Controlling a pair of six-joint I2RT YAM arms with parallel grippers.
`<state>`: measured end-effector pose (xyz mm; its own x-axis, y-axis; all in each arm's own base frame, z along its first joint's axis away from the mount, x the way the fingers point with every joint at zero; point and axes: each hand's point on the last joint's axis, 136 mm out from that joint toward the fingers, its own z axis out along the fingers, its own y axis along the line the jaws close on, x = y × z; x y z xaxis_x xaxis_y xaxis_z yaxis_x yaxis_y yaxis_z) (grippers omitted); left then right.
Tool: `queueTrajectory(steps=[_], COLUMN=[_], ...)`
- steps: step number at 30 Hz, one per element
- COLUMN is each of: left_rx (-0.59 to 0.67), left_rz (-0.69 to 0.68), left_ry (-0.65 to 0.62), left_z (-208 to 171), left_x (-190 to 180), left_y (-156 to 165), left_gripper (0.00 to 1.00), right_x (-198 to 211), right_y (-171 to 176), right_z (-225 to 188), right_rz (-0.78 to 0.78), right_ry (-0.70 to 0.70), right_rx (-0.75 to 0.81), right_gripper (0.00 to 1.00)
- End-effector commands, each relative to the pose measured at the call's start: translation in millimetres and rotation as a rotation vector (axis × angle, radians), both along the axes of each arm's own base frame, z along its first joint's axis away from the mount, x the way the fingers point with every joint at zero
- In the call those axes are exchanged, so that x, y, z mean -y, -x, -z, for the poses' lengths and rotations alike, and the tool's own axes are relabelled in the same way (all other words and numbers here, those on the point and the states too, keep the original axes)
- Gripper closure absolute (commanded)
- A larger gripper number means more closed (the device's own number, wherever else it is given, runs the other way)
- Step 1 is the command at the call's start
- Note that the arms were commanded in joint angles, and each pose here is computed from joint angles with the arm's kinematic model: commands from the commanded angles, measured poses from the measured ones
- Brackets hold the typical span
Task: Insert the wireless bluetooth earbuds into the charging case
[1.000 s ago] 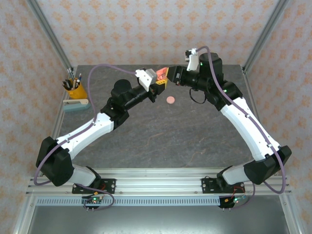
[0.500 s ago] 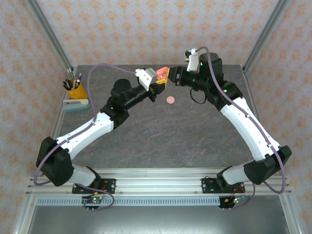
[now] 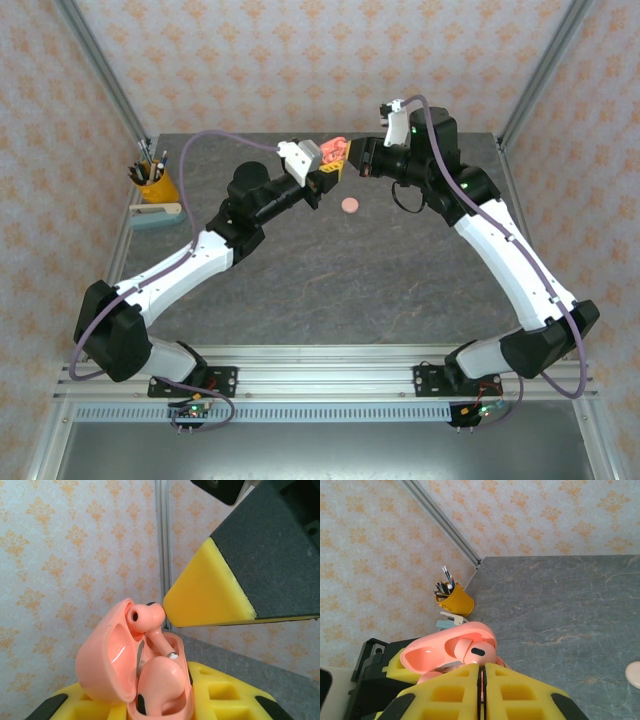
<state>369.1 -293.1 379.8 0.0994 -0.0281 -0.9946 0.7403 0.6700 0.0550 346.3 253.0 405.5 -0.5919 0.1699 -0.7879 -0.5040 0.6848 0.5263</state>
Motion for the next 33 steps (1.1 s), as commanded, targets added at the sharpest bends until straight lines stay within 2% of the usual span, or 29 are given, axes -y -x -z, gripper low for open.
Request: queueTrajectory(steps=[1,5,8,17,33], left_rx=[0.043,0.045,0.048,0.049,0.033], left_rz=[0.027,0.033,0.036,0.053,0.102], left_ry=[0.035,0.036,0.037,0.038,0.018], left_z=[-21,-21,-22,-23,-20], left_x=[4,5,5,6,13], left_y=[6,8,9,11,15], left_gripper=[1.00,1.00,1.00,1.00,1.00], right_x=[5,4,3,0,-3], right_y=[1,0,-1,-4,-3], right_z=[-11,-9,-9,-10,-18], right_rz=[0.016,0.013,0.013,0.009,-0.009], right_ry=[0.021,0.022,0.017,0.006,-0.021], right_rx=[0.035,0.034,0.031,0.034,0.048], right_gripper=[0.88,0.88,0.77,0.68,0.67])
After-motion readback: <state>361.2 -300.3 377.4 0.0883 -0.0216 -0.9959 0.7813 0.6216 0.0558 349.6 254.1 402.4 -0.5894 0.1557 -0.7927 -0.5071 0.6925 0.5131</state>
